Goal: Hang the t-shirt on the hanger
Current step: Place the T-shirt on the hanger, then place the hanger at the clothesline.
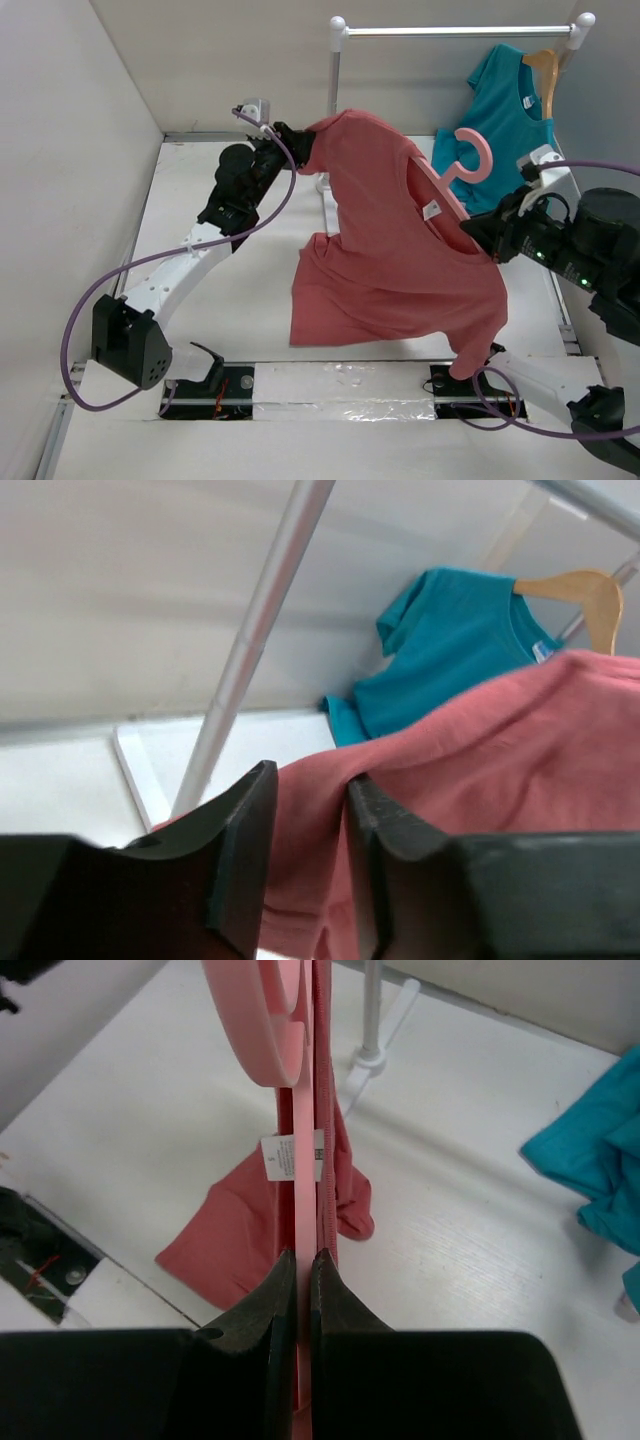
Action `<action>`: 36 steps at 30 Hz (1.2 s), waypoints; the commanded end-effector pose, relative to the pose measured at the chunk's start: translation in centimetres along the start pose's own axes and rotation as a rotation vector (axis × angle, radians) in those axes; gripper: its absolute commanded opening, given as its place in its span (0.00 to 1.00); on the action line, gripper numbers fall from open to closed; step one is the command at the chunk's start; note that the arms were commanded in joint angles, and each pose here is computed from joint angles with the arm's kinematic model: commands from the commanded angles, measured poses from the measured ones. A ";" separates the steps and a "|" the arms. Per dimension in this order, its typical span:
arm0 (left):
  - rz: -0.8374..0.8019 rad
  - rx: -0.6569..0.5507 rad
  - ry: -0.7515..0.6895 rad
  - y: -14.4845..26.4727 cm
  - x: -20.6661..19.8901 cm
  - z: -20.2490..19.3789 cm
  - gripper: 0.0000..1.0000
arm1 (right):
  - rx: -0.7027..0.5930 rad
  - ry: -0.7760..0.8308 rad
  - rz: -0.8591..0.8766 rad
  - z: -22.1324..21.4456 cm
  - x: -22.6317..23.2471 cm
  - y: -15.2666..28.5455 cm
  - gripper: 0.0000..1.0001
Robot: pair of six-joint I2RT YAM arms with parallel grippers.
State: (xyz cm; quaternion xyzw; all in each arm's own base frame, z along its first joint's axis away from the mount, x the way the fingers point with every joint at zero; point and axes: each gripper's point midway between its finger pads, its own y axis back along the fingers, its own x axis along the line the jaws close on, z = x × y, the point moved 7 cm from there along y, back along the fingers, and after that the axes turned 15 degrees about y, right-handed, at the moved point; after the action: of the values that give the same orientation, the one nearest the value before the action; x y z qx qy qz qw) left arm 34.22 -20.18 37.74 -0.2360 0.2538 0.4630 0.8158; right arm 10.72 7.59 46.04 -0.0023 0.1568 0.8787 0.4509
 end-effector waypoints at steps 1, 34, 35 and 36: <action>-0.063 -0.008 0.046 1.9 -0.5 -0.1 0.35 | -0.026 -0.007 -0.135 0.6 -1.7 -3.1 0.00; -0.108 0.229 0.108 14.4 3.7 -11.5 0.17 | -0.032 -0.131 -0.782 6.2 -23.5 -13.7 0.00; -0.108 0.228 0.110 14.4 3.7 -11.5 0.17 | -0.038 -0.133 -0.795 6.2 -23.9 -13.7 0.00; -0.110 0.226 0.107 14.4 3.7 -11.4 0.17 | -0.031 -0.136 -0.798 5.7 -24.3 -13.8 0.00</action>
State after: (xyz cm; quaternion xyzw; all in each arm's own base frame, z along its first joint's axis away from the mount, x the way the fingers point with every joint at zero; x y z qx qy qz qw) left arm 21.17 -18.38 22.72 -0.1496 0.3689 0.3835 0.8333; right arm 37.20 -1.98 47.35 0.0412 0.1678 0.6343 0.7536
